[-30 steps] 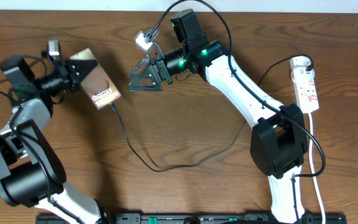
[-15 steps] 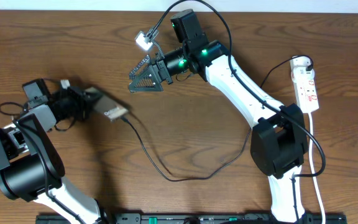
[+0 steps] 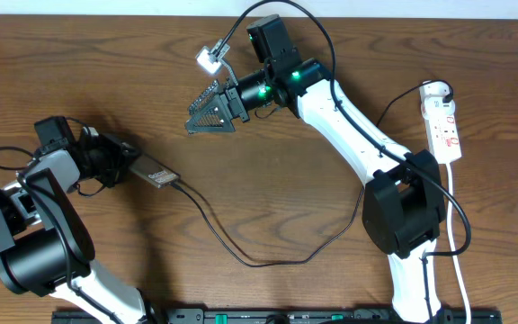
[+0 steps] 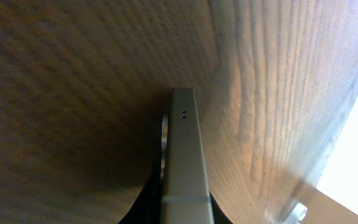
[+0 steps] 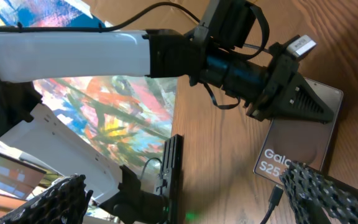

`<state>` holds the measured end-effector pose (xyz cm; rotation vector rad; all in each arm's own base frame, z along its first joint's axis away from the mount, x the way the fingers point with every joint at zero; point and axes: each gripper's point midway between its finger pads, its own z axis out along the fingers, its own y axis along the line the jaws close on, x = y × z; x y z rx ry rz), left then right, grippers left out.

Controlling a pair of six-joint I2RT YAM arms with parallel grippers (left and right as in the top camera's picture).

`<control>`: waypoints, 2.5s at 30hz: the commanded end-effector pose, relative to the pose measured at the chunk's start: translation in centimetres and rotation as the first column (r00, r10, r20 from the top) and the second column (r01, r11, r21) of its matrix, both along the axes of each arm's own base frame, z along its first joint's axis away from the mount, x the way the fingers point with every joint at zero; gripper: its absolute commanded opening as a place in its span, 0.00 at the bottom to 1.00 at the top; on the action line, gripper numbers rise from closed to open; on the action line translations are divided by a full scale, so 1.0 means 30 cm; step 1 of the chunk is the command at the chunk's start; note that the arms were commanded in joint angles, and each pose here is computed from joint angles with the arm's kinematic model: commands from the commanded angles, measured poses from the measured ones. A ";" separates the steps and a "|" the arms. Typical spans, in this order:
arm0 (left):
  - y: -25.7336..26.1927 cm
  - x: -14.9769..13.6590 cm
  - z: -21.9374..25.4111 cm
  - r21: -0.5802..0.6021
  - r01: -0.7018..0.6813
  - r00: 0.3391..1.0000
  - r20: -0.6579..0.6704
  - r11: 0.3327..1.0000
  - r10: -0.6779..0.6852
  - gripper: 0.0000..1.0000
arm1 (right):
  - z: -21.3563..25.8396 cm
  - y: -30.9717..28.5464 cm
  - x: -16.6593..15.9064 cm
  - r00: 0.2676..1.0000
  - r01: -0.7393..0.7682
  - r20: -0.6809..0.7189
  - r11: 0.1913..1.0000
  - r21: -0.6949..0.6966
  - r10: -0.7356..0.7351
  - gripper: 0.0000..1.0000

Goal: Plug charger to phone and switch on socket
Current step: 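Release the plug and lower the phone with the left gripper, then set the phone flat on the table and open the left gripper, then move the right gripper over to the white power strip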

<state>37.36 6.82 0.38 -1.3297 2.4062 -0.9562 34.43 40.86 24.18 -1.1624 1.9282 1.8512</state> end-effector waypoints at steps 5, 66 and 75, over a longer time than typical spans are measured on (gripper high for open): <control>0.060 -0.115 -0.101 0.125 -0.049 0.977 -0.202 0.991 0.074 0.07 | 0.058 0.006 -0.015 0.999 -0.007 0.041 1.000 0.021 0.006 0.99; -0.247 -0.129 0.846 0.810 0.297 0.800 0.079 0.506 -0.595 0.91 | -0.216 -0.416 0.310 0.808 0.539 0.131 0.630 -0.559 -0.575 0.99; -0.257 -0.135 0.839 0.798 0.310 0.796 0.079 0.516 -0.601 0.91 | 0.156 -0.941 0.323 0.395 0.862 0.495 0.125 -0.492 -0.774 0.99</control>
